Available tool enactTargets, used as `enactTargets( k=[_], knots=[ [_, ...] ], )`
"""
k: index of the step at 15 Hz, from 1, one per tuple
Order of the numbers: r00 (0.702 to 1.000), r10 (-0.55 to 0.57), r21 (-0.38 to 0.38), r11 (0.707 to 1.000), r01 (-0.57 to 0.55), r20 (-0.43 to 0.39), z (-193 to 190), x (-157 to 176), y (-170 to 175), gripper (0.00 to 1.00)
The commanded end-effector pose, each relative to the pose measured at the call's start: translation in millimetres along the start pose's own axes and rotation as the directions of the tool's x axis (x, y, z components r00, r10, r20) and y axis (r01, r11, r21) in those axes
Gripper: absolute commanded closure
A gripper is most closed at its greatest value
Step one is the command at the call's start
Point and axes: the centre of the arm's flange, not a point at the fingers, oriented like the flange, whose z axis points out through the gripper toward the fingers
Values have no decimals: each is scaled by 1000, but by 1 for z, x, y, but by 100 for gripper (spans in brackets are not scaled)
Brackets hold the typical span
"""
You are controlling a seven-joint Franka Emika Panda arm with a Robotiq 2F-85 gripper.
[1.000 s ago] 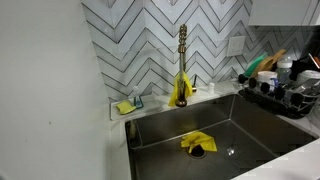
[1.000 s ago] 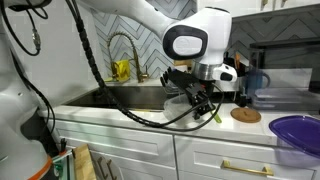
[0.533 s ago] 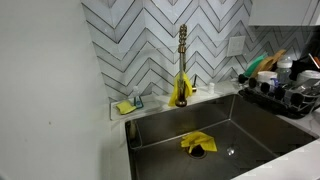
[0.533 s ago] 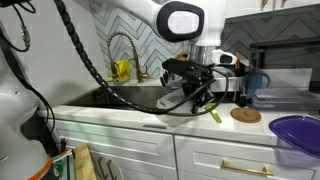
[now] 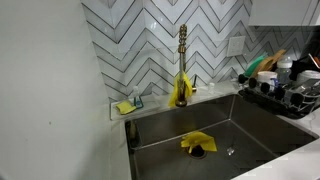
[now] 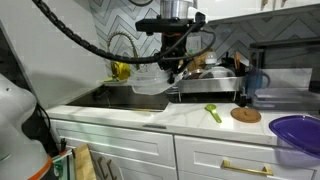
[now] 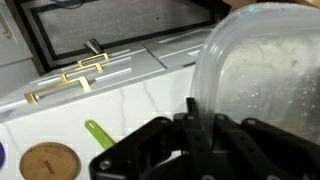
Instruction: Move both of the lunchboxes to the sink at once
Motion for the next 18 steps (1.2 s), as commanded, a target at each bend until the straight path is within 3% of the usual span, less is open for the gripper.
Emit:
enactTargets(
  k=[1,8,9,11,17,18],
  knots=[
    [982,-185,-53,981,187,31,-16,27,-58,98],
    [931,-356,-14,934,358,81,1,102,-177,98],
    [936,-347,-44,936,350,62,1,90,-166,93],
    [928,-365,-42,929,368,75,6,99,-182,93],
    [930,-358,-37,932,362,77,5,101,-177,93],
    [900,-434,-50,899,436,42,9,115,-178,98]
  ],
)
